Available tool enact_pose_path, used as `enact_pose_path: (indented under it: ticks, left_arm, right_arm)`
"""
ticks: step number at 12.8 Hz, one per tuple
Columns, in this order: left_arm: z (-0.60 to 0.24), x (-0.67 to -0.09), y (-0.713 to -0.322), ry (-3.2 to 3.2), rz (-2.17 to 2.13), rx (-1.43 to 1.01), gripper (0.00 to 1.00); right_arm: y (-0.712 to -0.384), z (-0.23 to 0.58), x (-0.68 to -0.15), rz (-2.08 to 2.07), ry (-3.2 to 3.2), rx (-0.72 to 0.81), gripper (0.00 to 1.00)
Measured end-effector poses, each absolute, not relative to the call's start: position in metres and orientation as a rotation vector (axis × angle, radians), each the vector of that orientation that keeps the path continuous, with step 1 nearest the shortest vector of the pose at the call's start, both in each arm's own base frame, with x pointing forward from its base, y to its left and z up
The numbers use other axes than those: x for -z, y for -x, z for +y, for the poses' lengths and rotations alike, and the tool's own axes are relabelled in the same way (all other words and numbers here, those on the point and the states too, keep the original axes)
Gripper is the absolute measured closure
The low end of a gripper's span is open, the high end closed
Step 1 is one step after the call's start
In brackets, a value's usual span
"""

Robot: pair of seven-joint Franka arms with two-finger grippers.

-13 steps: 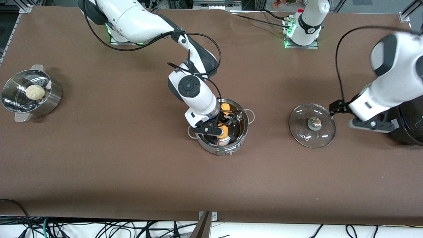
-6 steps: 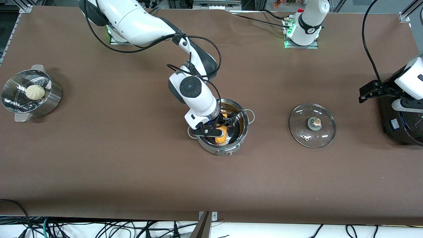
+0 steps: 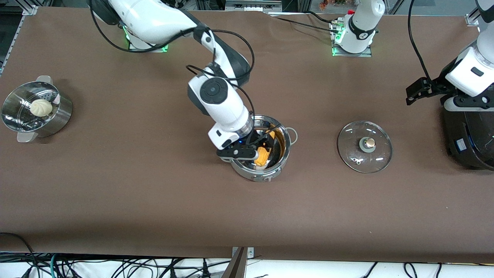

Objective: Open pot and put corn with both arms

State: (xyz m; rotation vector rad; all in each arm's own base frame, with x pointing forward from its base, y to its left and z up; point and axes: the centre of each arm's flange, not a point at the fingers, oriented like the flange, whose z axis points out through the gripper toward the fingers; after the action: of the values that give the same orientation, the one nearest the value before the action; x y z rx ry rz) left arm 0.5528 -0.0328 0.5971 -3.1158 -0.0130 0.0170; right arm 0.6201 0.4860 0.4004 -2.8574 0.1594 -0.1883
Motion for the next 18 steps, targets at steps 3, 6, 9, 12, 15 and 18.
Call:
enact_pose_path:
  ticks: [3, 6, 9, 12, 15, 18]
  left_arm:
    - [-0.033, -0.596, -0.552, 3.116, -0.013, -0.019, 0.0]
    - [-0.035, -0.596, -0.552, 3.115, -0.009, -0.026, 0.0]
    - [-0.035, -0.594, -0.549, 3.113, -0.009, -0.058, 0.0]
    - [-0.035, -0.594, -0.549, 3.113, -0.013, -0.065, 0.0]
    - [-0.034, -0.595, -0.548, 3.113, -0.013, -0.066, 0.0]
    - [-0.035, -0.595, -0.548, 3.113, -0.012, -0.066, 0.0]
  right_arm:
    - [-0.65, 0.381, -0.476, 0.061, 2.97, 0.138, 0.0]
    - [-0.678, 0.247, -0.517, 0.109, 3.031, 0.02, 0.0]
    - [-0.686, 0.146, -0.527, 0.088, 3.064, -0.11, 0.0]
    - [-0.689, 0.072, -0.534, 0.103, 3.069, -0.145, 0.0]
    - [-0.66, 0.026, -0.557, 0.04, 3.106, -0.187, 0.0]
    - [-0.613, 0.003, -0.56, 0.078, 3.151, -0.256, 0.0]
